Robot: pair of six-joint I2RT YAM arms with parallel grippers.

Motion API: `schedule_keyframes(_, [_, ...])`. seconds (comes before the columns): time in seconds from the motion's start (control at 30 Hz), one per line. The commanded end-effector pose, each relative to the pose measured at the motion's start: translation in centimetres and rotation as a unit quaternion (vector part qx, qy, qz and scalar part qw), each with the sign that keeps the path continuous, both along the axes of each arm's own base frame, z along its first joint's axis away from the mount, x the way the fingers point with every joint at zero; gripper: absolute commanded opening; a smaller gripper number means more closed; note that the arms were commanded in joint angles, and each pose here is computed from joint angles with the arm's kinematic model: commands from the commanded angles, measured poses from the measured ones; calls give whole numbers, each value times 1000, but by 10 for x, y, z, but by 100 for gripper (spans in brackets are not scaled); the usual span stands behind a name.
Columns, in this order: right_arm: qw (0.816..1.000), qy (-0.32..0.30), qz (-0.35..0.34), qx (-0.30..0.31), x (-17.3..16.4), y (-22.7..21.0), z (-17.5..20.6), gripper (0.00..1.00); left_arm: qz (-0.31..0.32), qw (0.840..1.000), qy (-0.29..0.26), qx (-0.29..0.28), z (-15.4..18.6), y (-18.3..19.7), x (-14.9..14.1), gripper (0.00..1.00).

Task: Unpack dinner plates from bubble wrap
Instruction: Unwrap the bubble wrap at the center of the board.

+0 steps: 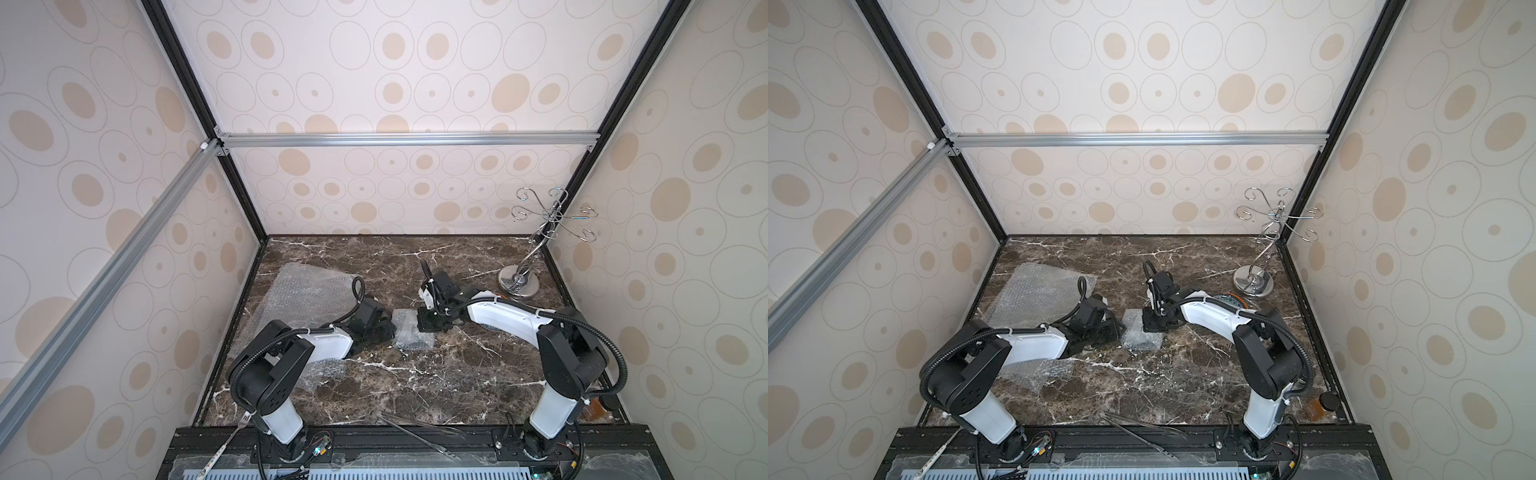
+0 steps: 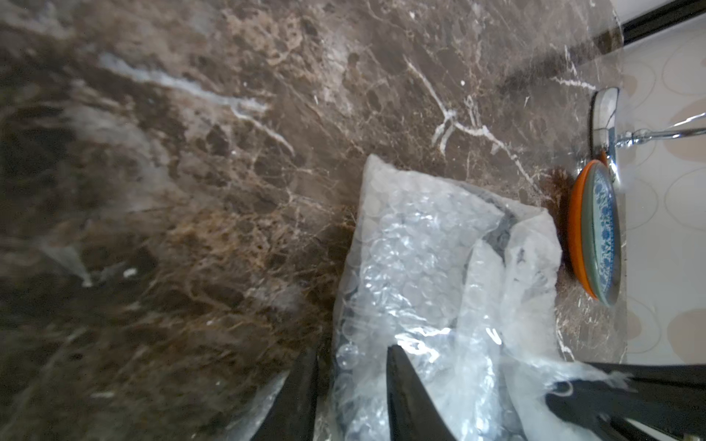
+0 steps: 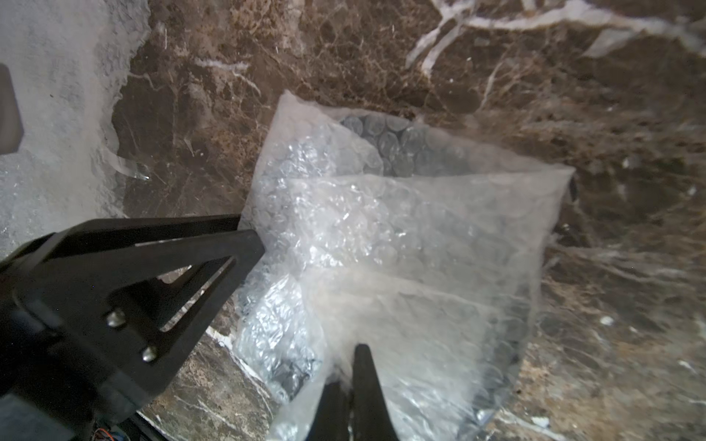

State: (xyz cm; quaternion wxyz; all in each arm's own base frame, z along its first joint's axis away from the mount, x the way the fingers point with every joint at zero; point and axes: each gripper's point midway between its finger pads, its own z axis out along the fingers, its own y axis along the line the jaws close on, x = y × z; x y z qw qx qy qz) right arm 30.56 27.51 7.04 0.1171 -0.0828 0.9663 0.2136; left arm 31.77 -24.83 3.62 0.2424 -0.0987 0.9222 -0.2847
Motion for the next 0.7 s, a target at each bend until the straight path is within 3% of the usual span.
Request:
schedule_keyframes(0.0, [1000, -3, -5, 15, -2, 4, 6, 0, 11, 1000, -3, 0, 9, 6, -2, 39])
schedule_keyframes(0.2, [1000, 8, -9, -1, -4, -1, -4, 0, 17, 1000, -11, -13, 22, 9, -6, 48])
schedule_keyframes(0.67, [1000, 14, -10, -1, -5, 1, -10, 0, 14, 999, 15, -36, 0, 13, -27, 43])
